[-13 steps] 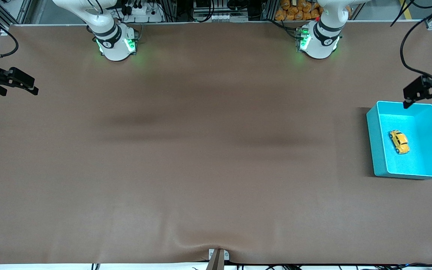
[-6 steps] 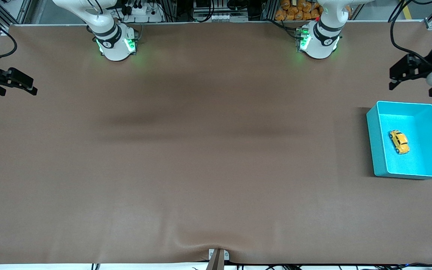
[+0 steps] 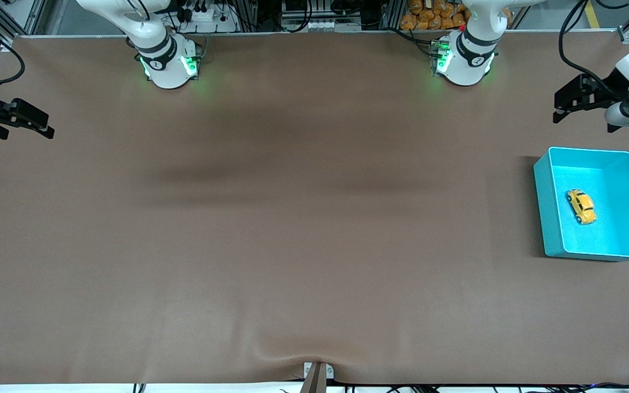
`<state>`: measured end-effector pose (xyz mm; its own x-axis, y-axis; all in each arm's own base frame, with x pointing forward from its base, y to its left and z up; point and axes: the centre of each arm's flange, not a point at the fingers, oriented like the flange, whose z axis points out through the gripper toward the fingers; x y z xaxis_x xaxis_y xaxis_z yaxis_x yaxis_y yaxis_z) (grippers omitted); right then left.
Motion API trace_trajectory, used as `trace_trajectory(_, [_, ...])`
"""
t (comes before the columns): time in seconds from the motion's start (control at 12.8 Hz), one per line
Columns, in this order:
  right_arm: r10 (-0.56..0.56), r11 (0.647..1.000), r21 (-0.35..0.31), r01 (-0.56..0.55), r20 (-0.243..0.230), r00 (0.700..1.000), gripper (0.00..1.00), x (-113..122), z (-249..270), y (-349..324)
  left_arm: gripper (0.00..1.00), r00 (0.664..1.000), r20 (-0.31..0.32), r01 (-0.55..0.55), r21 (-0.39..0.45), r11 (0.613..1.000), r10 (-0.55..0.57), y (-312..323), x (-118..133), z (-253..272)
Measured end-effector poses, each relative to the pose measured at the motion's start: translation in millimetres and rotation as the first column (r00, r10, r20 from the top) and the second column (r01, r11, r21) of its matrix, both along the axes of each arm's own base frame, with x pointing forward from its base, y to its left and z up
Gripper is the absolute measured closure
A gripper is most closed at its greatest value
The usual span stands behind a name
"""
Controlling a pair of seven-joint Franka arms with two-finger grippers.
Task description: Wind and store yellow beetle car
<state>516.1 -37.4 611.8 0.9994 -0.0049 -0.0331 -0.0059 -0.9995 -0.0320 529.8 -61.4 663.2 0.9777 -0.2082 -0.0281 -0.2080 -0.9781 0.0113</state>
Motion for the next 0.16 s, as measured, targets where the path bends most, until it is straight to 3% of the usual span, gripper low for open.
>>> trace_trajectory(0.16, [0.000,1.000,0.000,0.000,0.000,1.000,0.00,0.0,0.0,-0.1,0.00,1.000,-0.010,-0.002,-0.006,1.000,0.002,-1.5,-0.8,-2.3])
